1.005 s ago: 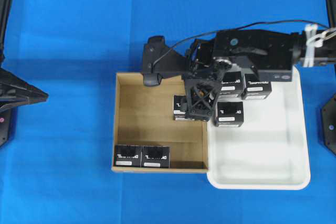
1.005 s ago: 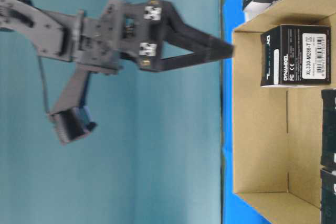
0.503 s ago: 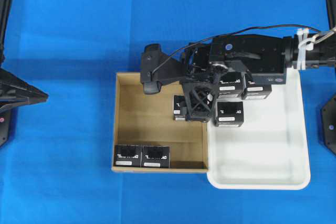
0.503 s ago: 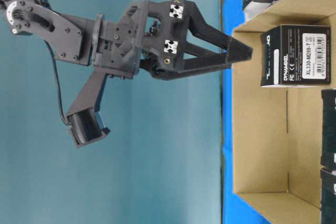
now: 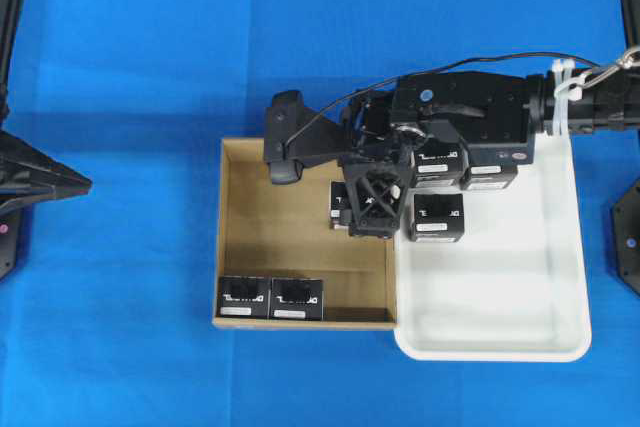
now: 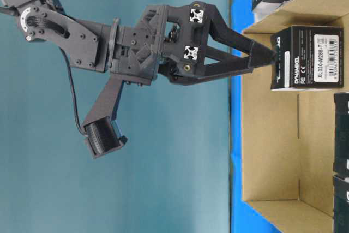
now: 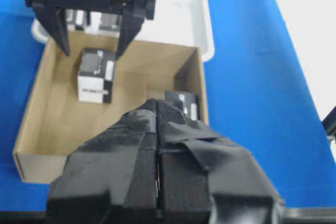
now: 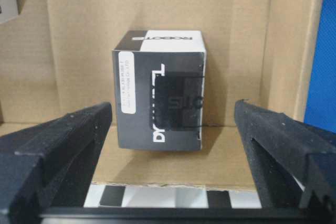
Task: Pick the box from inside the cardboard box.
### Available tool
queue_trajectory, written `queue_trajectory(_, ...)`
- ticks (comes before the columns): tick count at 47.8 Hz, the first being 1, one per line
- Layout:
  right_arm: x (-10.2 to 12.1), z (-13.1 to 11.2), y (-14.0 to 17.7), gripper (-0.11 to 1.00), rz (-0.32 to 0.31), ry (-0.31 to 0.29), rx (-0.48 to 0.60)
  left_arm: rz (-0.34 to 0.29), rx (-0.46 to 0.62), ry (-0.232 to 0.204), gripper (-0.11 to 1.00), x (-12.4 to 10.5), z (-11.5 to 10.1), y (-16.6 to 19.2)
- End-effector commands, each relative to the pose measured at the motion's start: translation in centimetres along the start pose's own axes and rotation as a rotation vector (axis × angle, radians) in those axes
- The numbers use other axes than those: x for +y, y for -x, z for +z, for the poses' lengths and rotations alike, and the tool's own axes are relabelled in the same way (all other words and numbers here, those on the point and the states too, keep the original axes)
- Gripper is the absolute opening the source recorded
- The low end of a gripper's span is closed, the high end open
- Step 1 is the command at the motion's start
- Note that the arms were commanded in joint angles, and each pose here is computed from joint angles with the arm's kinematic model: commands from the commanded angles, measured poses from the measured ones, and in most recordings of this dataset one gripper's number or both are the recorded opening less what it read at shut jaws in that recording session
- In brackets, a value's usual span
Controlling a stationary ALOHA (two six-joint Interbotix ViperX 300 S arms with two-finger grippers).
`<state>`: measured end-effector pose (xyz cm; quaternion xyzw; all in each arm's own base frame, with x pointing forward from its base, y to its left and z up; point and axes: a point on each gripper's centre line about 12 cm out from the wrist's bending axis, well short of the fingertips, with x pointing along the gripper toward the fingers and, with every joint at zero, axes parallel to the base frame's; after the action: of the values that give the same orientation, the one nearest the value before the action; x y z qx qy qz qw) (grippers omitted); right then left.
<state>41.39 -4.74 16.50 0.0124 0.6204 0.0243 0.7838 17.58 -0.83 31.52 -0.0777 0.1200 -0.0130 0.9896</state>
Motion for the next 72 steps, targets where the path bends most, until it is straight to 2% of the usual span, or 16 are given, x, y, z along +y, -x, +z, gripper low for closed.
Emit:
queue_trajectory(1, 0.5, 0.2, -0.3, 1.00, 0.006, 0.006, -0.005, -0.004, -0.029, -0.001, -0.06, -0.2, 1.1, 0.1)
queue_trajectory(16, 1.1, -0.4, -2.5, 1.00, 0.023, 0.005, 0.016, -0.001, -0.023, -0.001, -0.06, -0.1, 1.0, 0.0)
queue_trajectory(30, 0.6, -1.1, -4.3, 1.00, 0.004, -0.001, -0.031, 0.003, -0.013, 0.000, -0.06, 0.0, 0.7, -0.2)
queue_trajectory(40, 0.9, -0.7, -4.4, 0.99, 0.001, -0.004, -0.052, 0.005, -0.001, 0.000, -0.06, 0.0, 0.5, -0.5)
queue_trajectory(45, 0.8, -0.4, -4.3, 0.90, 0.000, 0.003, -0.048, 0.006, -0.004, 0.000, -0.06, 0.0, 0.6, -0.4)
queue_trajectory(50, 1.2, -0.5, -4.1, 0.69, 0.007, 0.022, -0.016, 0.008, -0.001, 0.000, -0.06, 0.1, 0.5, -0.5)
queue_trajectory(53, 1.8, -0.2, -3.7, 0.61, 0.015, 0.038, -0.004, 0.008, -0.004, 0.000, -0.06, 0.1, 0.6, -0.4)
queue_trajectory(60, 2.8, 1.1, -1.7, 0.61, 0.024, 0.056, -0.022, 0.007, -0.006, 0.000, -0.06, 0.0, 0.7, -0.4)
queue_trajectory(72, 2.4, 3.1, 5.3, 0.61, 0.029, 0.048, -0.059, 0.007, -0.006, 0.003, -0.06, 0.0, 0.7, -0.4)
